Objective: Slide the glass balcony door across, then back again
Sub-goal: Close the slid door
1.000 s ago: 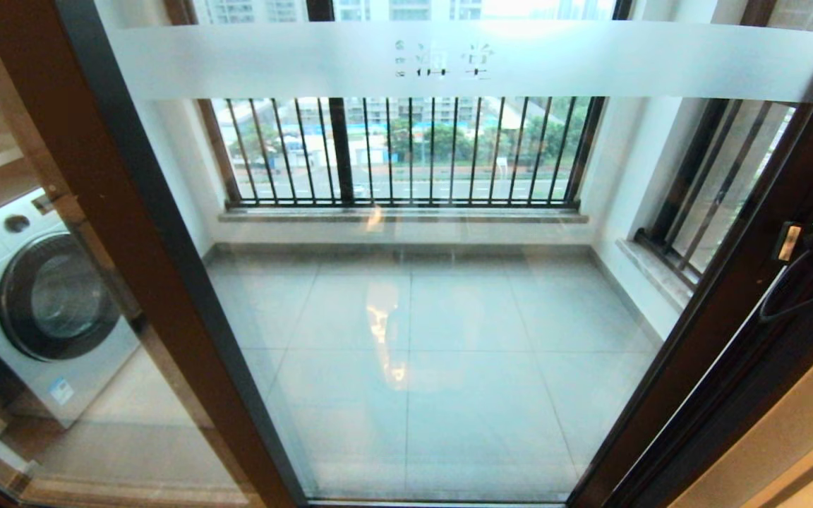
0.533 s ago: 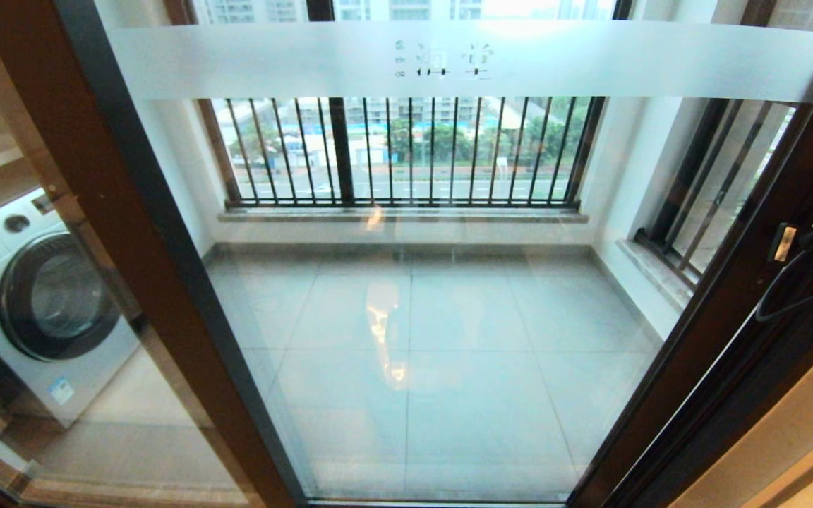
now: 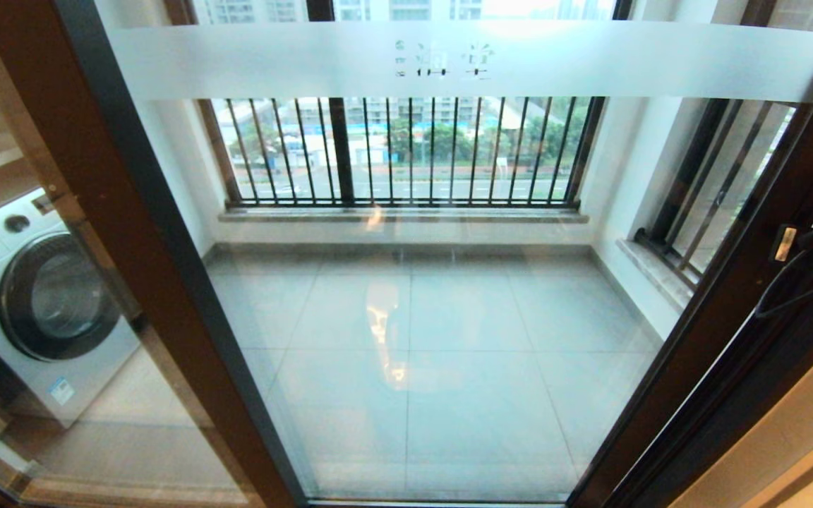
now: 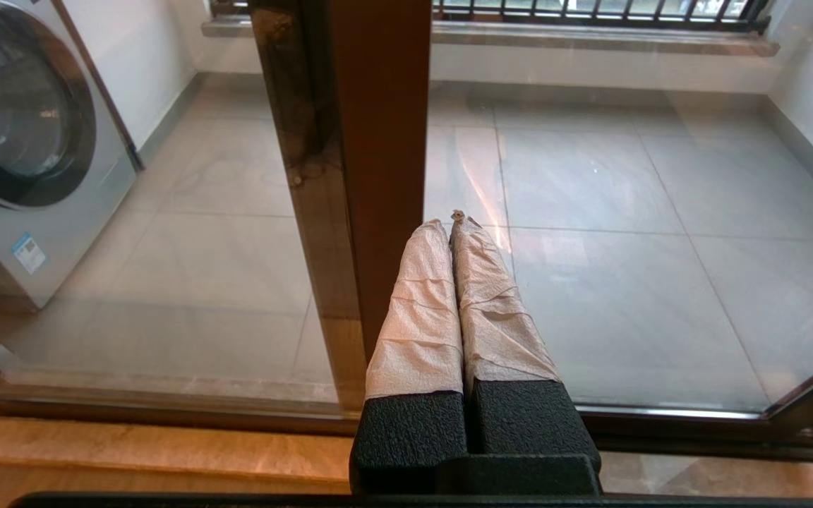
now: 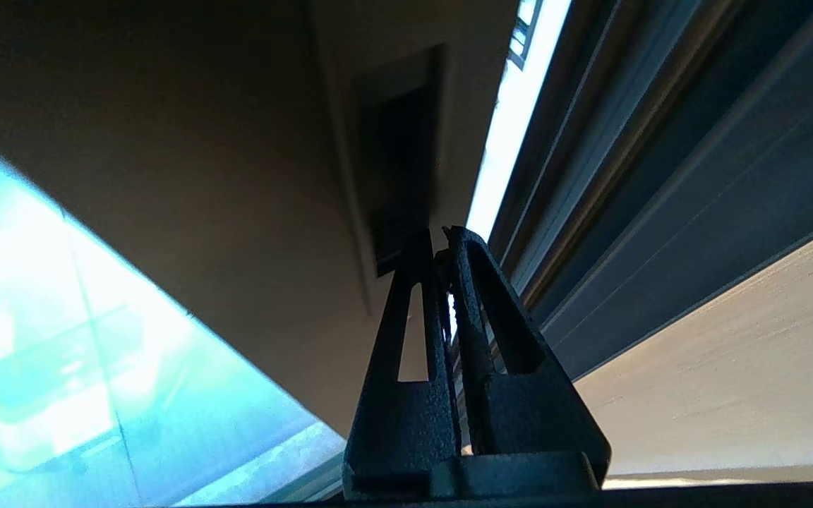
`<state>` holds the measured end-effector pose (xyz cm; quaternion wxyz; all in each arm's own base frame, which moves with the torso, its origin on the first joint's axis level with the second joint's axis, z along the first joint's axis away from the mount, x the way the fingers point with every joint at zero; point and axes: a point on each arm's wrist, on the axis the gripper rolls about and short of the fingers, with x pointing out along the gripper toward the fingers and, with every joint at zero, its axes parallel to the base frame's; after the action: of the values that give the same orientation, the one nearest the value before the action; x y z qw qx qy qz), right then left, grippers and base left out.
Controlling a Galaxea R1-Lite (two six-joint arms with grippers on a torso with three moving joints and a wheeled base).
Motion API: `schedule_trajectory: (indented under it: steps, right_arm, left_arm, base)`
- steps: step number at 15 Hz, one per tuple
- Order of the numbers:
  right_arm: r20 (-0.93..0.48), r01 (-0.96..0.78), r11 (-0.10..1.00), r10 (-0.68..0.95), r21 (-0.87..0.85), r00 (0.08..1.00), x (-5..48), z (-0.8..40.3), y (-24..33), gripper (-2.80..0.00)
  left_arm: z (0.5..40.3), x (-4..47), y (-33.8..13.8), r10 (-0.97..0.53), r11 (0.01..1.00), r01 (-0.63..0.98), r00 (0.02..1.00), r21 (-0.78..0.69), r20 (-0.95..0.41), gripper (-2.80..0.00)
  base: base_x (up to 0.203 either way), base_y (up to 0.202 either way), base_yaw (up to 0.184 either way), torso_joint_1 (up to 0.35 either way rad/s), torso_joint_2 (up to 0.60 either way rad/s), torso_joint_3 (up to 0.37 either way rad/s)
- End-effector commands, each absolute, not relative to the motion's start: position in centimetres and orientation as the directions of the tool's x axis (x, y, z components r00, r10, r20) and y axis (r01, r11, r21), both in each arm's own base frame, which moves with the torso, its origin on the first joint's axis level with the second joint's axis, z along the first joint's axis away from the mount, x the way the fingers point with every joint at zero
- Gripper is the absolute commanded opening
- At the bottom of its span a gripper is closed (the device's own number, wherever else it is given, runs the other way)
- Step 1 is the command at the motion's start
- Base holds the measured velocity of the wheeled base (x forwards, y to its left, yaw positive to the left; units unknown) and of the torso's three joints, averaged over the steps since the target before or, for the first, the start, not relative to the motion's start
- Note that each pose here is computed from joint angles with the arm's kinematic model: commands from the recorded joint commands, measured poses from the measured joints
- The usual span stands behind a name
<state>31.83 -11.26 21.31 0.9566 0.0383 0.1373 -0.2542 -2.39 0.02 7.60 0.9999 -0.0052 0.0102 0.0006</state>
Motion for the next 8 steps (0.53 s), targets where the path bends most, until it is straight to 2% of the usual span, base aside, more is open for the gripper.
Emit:
schedule_trajectory:
  steps: [1, 8]
  right_arm:
    - [-0.284, 0.502, 0.865, -0.481, 0.003, 0.830, 32.0, 21.2, -11.5, -2.80]
    - [-0.266, 0.457, 0.889, -0.436, 0.020, 0.860, 30.6, 22.1, -10.8, -2.80]
  left_arm:
    - [7.6, -2.4, 0.0, 0.002, 1.000, -0.002, 1.000, -0.011, -0.023, -2.80]
    - [7.6, -2.4, 0.0, 0.002, 1.000, -0.002, 1.000, -0.011, -0.022, -2.80]
  base:
    - [0.000, 0.000, 0.000, 0.000, 0.00, 0.000]
    - [0.000, 0.000, 0.000, 0.000, 0.00, 0.000]
